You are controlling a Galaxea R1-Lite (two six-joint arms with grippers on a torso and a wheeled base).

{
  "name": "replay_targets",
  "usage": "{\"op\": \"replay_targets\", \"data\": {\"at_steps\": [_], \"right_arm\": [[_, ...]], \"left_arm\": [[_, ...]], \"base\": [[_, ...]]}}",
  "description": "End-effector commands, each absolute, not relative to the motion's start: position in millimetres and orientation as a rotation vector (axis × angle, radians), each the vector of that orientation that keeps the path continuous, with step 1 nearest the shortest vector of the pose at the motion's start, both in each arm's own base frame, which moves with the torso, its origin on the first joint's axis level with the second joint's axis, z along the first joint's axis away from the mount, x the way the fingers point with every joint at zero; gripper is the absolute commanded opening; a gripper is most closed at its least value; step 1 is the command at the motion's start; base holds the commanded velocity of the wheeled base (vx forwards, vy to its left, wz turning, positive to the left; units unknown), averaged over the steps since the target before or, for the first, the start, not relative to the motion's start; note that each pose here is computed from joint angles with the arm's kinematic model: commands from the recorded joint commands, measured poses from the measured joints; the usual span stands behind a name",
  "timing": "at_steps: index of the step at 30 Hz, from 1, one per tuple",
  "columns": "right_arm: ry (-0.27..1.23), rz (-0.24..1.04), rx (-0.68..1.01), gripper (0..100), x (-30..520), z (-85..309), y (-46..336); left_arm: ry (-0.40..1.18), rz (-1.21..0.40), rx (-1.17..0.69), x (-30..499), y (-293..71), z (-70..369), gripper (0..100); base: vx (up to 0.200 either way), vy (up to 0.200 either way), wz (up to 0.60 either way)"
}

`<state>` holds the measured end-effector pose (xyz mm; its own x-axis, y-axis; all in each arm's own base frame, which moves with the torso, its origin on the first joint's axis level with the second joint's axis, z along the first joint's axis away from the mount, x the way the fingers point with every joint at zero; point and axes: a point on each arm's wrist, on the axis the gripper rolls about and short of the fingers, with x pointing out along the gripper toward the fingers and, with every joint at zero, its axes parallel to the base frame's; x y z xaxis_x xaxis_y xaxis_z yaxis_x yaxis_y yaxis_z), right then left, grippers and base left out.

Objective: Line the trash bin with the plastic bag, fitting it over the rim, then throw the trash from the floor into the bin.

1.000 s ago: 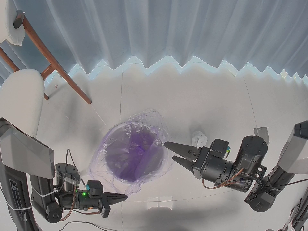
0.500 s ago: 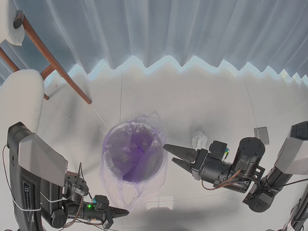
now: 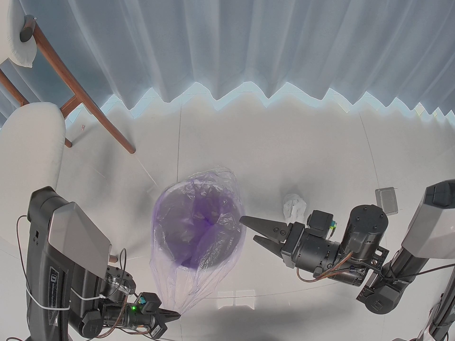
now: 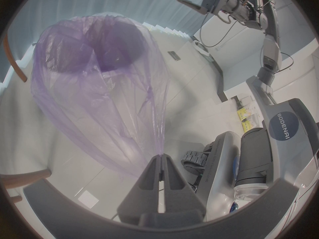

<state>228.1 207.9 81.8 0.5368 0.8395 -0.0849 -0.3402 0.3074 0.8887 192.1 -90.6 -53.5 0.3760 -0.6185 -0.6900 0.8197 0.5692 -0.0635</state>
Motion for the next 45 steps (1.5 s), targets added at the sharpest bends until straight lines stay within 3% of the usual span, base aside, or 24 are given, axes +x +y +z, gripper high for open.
{"op": "replay_targets", "data": {"at_steps": [1,3,4,8,15,23,30,35,37,40,45], "right_arm": [[0.621,0.846,0.96,100,228.3,80.1,208.3],[0.624,0.845,0.959,100,228.5,79.1,208.5],[0.626,0.844,0.959,100,228.7,78.3,208.7],[0.632,0.839,0.957,100,229.1,76.0,209.1],[0.618,0.822,0.962,100,234.6,75.8,205.6],[0.63,0.79,0.959,100,242.0,65.5,203.5],[0.616,0.786,0.964,100,247.9,60.7,204.5],[0.619,0.782,0.963,100,249.0,58.0,204.7],[0.623,0.779,0.962,100,249.6,55.9,205.2],[0.626,0.777,0.961,100,249.8,54.9,205.3],[0.631,0.774,0.96,100,250.5,48.7,206.4]], "left_arm": [[0.768,-0.908,0.311,189.5,-87.0,-56.3,0],[0.769,-0.91,0.309,188.7,-86.4,-55.8,0],[0.766,-0.91,0.308,189.0,-86.2,-55.2,100],[0.742,-0.96,0.278,189.2,-86.9,-51.3,100],[0.541,-1.099,0.132,199.1,-69.6,-16.3,100],[0.446,-1.076,0.061,203.2,-58.1,9.4,100],[0.238,-1.018,-0.043,238.4,-62.4,61.3,100],[0.163,-0.904,-0.074,259.1,-49.5,78.9,100],[0.178,-0.659,-0.095,264.1,-42.8,77.7,100],[0.196,-0.429,-0.074,271.0,-41.6,69.0,100],[0.261,-0.39,-0.062,272.2,-40.9,51.7,100]], "base": [[0.0,0.0,0.0],[0.0,0.0,0.0],[0.0,0.0,0.0],[0.0,0.0,0.0],[0.0,0.0,0.0],[0.0,0.0,0.0],[0.0,0.0,0.0],[0.0,0.0,0.0],[0.0,0.0,0.0],[0.0,0.0,0.0],[0.0,0.0,0.0]]}}
